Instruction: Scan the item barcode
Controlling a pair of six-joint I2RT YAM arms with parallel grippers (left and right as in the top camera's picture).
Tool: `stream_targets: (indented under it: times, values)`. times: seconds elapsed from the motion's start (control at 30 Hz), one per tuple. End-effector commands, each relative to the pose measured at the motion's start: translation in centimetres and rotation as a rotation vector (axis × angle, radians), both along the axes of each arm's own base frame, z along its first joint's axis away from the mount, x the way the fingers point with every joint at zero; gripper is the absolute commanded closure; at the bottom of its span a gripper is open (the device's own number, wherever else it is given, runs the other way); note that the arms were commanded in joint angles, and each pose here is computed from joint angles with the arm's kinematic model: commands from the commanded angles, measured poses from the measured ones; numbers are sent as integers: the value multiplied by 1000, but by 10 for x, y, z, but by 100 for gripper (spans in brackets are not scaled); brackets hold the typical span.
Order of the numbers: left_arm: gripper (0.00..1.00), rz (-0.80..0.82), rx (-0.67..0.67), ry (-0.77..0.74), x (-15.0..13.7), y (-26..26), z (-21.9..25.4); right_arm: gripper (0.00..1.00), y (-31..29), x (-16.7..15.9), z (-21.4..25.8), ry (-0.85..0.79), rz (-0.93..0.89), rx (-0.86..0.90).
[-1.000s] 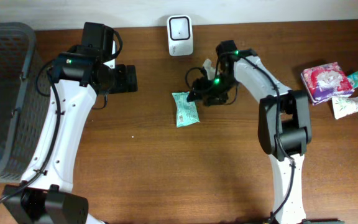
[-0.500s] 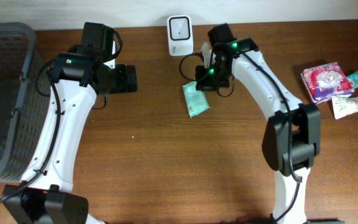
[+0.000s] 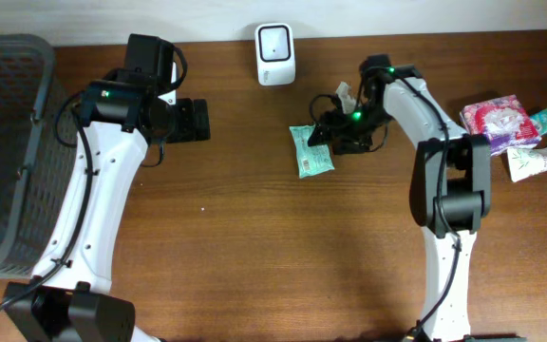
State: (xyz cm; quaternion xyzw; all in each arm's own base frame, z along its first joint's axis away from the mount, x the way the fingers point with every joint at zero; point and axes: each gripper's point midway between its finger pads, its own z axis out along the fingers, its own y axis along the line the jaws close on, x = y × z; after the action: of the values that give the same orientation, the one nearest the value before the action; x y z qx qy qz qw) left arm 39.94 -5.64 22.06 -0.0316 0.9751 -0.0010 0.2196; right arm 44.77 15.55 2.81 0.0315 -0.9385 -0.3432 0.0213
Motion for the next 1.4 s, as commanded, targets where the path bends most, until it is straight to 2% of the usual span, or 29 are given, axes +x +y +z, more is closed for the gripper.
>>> stream_targets:
  times: [0.0,0.07,0.13,0.23,0.3,0.37,0.47,0.53,0.63,0.7,0.73,0.77,0.8,0.83,0.97,1.0,1.03,1.17,1.2,1.23,1.27,1.3,1.37]
  values:
    - [1,-16,16,-10,0,1,4,22,15,-4,-8,10,39,96]
    - [1,-16,16,-10,0,1,4,43,31,-6,-17,0,75,96]
    - [1,-16,16,-10,0,1,4,96,47,-3,-20,-43,108,98]
    - [1,-16,16,-10,0,1,4,96,50,7,-4,-62,74,97]
    - [1,-16,16,-10,0,1,4,96,29,23,28,-147,44,-78]
    - [1,-16,16,-10,0,1,4,96,15,24,53,-229,50,-264]
    - [1,-16,16,-10,0,1,4,96,38,9,42,-241,125,-345]
    - [1,-16,16,-10,0,1,4,96,50,1,28,-246,106,-477]
    - [1,-16,16,-10,0,1,4,96,100,-25,12,-230,173,-471]
    - [1,-16,16,-10,0,1,4,95,117,-26,23,-262,177,-453]
    - [1,-16,16,-10,0,1,4,88,115,-22,27,-267,168,-453]
    - [1,-16,16,-10,0,1,4,56,102,-12,34,-266,135,-457]
    - [1,-16,16,-10,0,1,4,39,88,-6,34,-255,108,-461]
    - [1,-15,16,-10,0,1,4,39,75,-1,31,-240,89,-468]
    - [1,-16,16,-10,0,1,4,42,90,-9,-2,-248,248,-425]
    - [1,-16,16,-10,0,1,4,48,93,-9,-6,-260,255,-443]
    - [1,-16,16,-10,0,1,4,49,95,-9,-8,-276,265,-467]
    - [1,-16,16,-10,0,1,4,49,96,-16,-19,-280,284,-511]
    - [1,-16,16,-10,0,1,4,71,91,-20,-29,-267,288,-535]
    - [1,-16,16,-10,0,1,4,87,90,-20,-31,-265,285,-535]
    - [1,-16,16,-10,0,1,4,96,93,-15,-29,-287,277,-528]
    - [1,-15,16,-10,0,1,4,96,94,0,-17,-334,250,-525]
    - [1,-16,16,-10,0,1,4,96,83,73,42,-548,62,-531]
